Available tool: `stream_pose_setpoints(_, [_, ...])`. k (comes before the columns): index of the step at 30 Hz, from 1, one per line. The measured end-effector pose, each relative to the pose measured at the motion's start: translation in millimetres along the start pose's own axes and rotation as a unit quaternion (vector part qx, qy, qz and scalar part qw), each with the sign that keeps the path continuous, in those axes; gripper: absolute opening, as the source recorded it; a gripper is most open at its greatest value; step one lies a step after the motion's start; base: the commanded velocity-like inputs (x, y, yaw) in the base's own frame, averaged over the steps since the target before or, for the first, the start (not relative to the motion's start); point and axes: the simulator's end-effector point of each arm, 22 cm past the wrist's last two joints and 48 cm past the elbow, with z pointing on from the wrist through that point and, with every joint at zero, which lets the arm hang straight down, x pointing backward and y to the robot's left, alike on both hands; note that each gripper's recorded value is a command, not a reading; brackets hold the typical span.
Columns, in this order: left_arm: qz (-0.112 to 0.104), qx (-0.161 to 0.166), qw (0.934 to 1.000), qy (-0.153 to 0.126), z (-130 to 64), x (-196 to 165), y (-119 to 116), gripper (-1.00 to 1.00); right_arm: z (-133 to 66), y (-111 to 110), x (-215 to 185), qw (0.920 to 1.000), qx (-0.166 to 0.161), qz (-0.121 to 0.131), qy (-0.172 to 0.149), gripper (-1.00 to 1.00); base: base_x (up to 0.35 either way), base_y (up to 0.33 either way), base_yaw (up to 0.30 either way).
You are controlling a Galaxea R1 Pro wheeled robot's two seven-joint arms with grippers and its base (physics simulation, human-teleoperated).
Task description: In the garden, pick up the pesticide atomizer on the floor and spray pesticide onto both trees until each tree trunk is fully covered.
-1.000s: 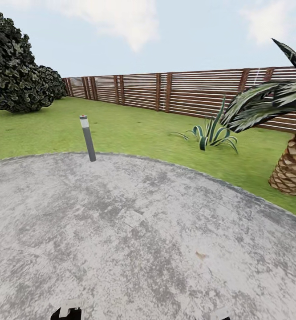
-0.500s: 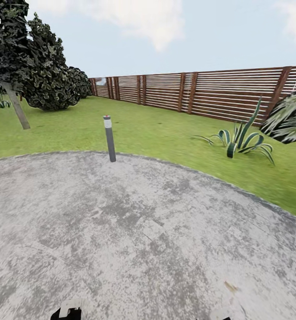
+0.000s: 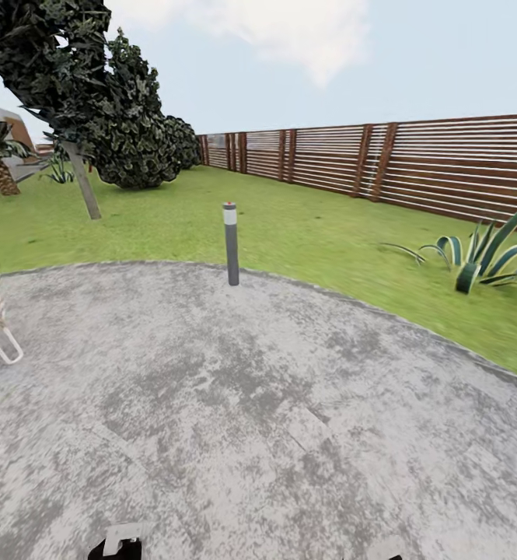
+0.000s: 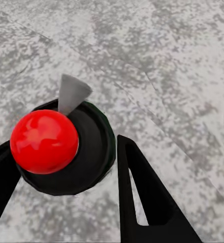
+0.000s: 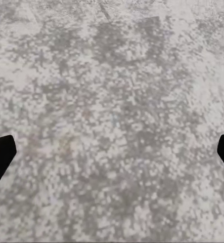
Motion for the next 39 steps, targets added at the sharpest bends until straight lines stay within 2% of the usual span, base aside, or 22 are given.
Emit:
stream_pose_setpoints(27, [-0.001, 0.0, 0.9999, 0.01, 0.8, 10, -1, -1.0, 0.7, 2, 9, 1.0, -0.003, 0.0, 0.009, 1.0, 0.327, 0.032, 0.274])
stream_pose_setpoints(39, [0.0, 0.002, 0.9999, 0.015, 1.5, 14, -4, -1.0, 1.0, 4, 13, 0.9999, -0.004, 0.001, 0.014, 1.0, 0.046, 0.0, 0.274])
